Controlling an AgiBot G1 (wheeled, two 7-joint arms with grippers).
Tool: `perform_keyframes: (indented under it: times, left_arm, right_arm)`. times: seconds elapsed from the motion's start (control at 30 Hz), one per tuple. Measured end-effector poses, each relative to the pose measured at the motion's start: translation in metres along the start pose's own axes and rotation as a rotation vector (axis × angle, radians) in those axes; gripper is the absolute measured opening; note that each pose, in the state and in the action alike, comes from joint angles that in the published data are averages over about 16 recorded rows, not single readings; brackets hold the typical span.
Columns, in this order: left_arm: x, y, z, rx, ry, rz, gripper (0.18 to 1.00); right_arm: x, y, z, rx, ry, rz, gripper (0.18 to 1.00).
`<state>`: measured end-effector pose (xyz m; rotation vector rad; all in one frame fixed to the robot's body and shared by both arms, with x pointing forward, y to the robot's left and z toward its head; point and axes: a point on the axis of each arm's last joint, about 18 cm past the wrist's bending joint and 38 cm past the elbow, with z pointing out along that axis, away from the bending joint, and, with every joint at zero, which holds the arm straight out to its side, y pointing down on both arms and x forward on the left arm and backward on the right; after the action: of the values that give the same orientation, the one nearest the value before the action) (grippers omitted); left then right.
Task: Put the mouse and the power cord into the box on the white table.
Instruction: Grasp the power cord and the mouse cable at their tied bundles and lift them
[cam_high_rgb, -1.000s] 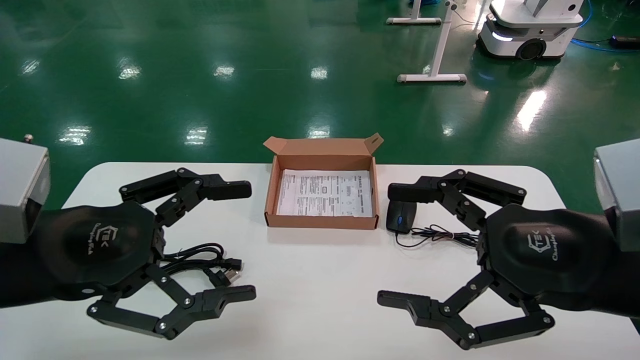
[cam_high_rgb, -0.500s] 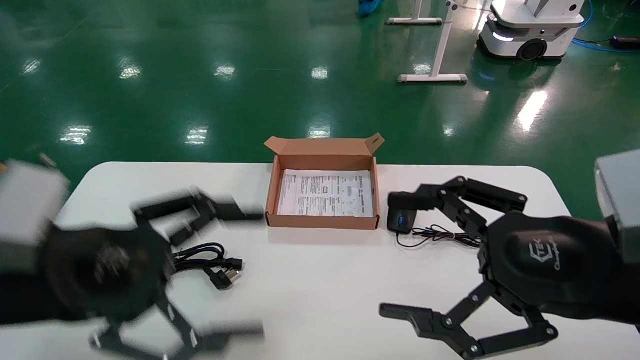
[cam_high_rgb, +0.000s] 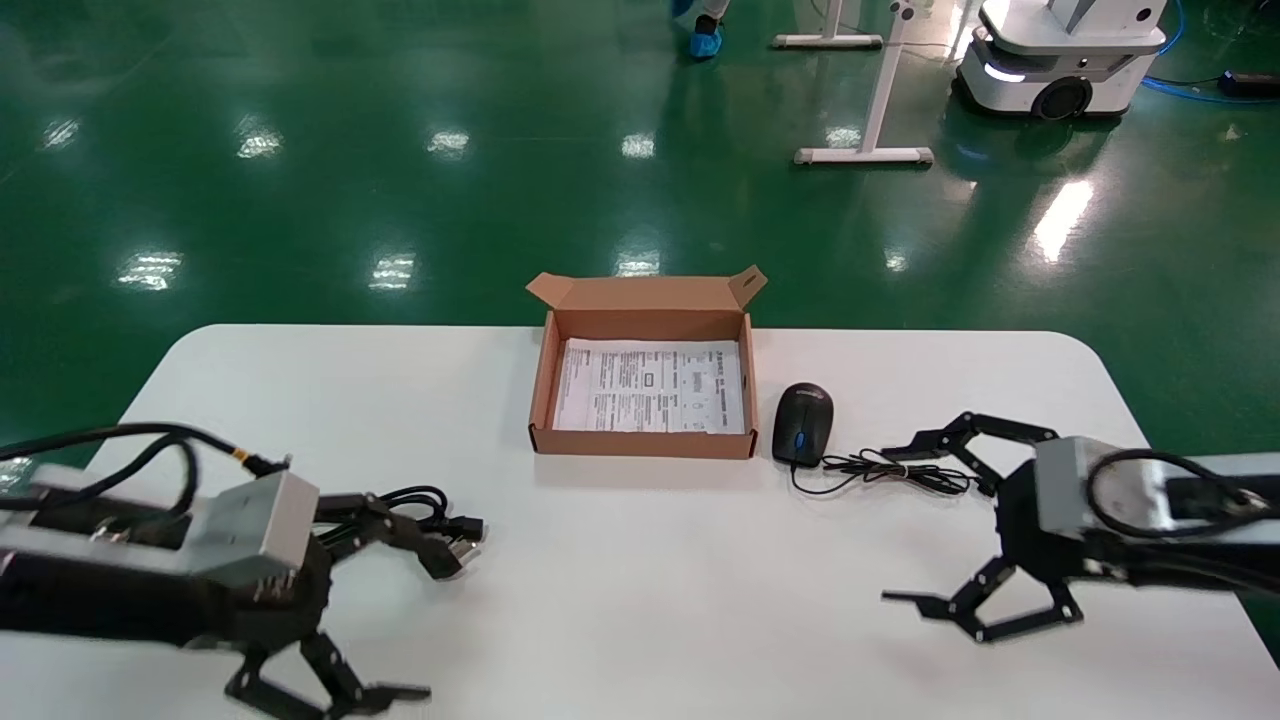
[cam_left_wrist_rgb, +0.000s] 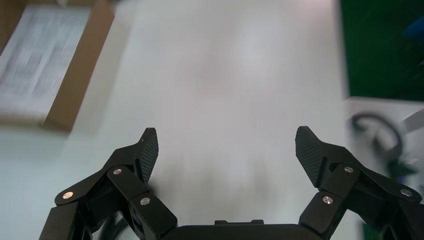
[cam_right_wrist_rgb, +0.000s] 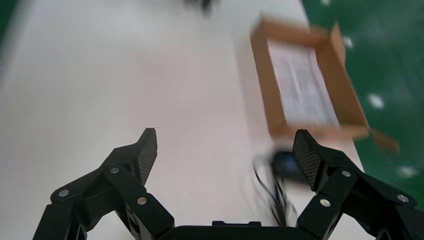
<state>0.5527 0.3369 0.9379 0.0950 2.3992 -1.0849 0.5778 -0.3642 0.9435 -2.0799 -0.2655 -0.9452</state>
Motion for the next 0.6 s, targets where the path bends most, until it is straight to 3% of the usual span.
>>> perform_keyframes:
  times: [0.3,0.6]
  left_arm:
    - [-0.050,0.048,0.000,-0.207,-0.078,-0.017,1.000]
    - [-0.073,0.073,0.000,-0.305,-0.106,-0.027,1.000]
  right_arm:
    - [0.039,0.051,0.036,-0.233,0.014,-0.105,1.001]
    - [0.057,0.073,0.060,-0.340,0.024,-0.137,1.001]
